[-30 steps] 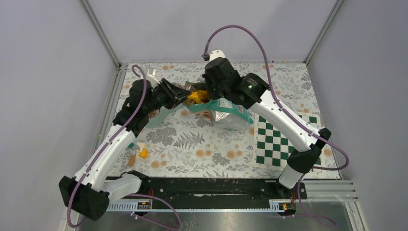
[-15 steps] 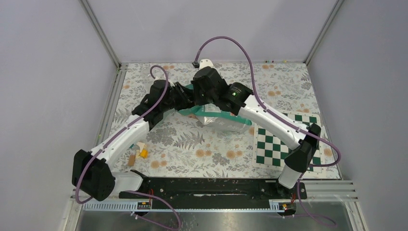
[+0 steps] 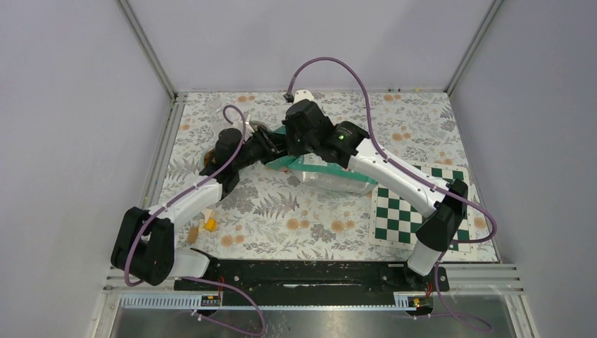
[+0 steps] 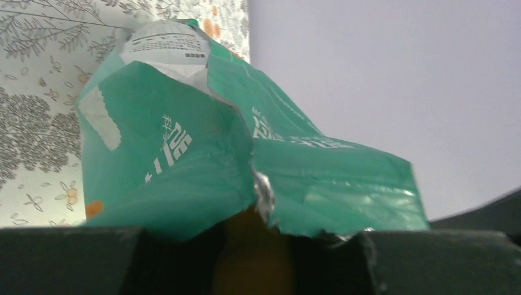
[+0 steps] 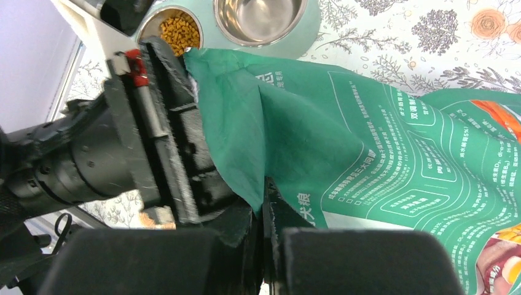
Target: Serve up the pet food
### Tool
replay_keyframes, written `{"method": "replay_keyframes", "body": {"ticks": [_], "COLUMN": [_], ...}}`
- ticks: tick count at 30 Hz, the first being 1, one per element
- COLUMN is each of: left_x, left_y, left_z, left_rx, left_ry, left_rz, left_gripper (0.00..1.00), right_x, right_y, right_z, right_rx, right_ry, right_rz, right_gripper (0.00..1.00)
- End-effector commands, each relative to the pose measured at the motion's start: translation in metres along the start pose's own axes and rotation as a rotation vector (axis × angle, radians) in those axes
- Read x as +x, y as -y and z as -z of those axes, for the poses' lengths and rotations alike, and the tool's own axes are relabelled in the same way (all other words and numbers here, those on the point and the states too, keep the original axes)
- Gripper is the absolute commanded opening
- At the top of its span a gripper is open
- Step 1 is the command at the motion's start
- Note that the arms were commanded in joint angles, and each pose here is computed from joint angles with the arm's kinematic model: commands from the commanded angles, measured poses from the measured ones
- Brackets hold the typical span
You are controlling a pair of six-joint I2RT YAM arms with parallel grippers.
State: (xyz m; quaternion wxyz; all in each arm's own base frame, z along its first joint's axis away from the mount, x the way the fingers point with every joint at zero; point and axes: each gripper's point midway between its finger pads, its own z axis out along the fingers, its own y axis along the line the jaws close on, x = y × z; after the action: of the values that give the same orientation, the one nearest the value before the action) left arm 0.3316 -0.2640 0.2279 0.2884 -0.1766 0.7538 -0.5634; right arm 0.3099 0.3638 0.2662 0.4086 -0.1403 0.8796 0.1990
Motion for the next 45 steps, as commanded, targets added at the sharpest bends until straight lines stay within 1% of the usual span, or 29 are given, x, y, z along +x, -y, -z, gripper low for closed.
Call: {"method": "replay_keyframes", "body": {"ticks": [1, 5, 15, 20, 25, 28, 30, 33, 34, 38, 42, 45], "left_x": [-0.014, -0.026, -0.047, -0.054, -0.059, -0.06, -0.062, -0.059, -0.057, -0.059, -0.06, -0.06], "left_y": [0.049, 0.059, 0.063, 0.064, 0.064, 0.072, 0.08, 0.093, 0.091, 0.099, 0.104, 0.102], "left_z": [0.036, 0.061, 0.109, 0.123, 0.128, 0.13, 0.132, 0.131, 0.129, 0.131, 0.136, 0.135], "left_rx": [0.173, 0.217, 0.204, 0.209, 0.195, 0.2, 0.203, 0.21, 0.19, 0.165, 0.146, 0.146], "left_ry": [0.023, 0.084, 0.218, 0.255, 0.283, 0.288, 0.293, 0.255, 0.227, 0.211, 0.22, 0.217], "left_rz": [0.084, 0.15, 0.188, 0.187, 0.134, 0.053, -0.049, -0.237, -0.27, -0.45, -0.545, -0.558], "left_gripper": [0.0, 0.0, 0.0, 0.0, 0.0, 0.0, 0.0, 0.0, 0.0, 0.0, 0.0, 0.0], "right_x": [-0.068, -0.083, -0.104, -0.11, -0.113, -0.112, -0.111, -0.109, -0.108, -0.105, -0.104, -0.104], "right_y": [-0.022, -0.01, 0.011, 0.016, 0.021, 0.022, 0.023, 0.023, 0.023, 0.025, 0.027, 0.026], "right_z": [0.058, 0.069, 0.09, 0.098, 0.103, 0.104, 0.105, 0.104, 0.103, 0.102, 0.102, 0.102], "right_rx": [-0.114, -0.092, -0.066, -0.068, -0.066, -0.065, -0.068, -0.07, -0.069, -0.06, -0.055, -0.058], "right_ry": [0.186, 0.206, 0.246, 0.266, 0.278, 0.277, 0.274, 0.268, 0.264, 0.261, 0.259, 0.258], "right_rz": [-0.084, -0.111, -0.162, -0.173, -0.176, -0.171, -0.168, -0.163, -0.162, -0.16, -0.162, -0.166], "right_gripper": [0.0, 0.0, 0.0, 0.0, 0.0, 0.0, 0.0, 0.0, 0.0, 0.0, 0.0, 0.0]}}
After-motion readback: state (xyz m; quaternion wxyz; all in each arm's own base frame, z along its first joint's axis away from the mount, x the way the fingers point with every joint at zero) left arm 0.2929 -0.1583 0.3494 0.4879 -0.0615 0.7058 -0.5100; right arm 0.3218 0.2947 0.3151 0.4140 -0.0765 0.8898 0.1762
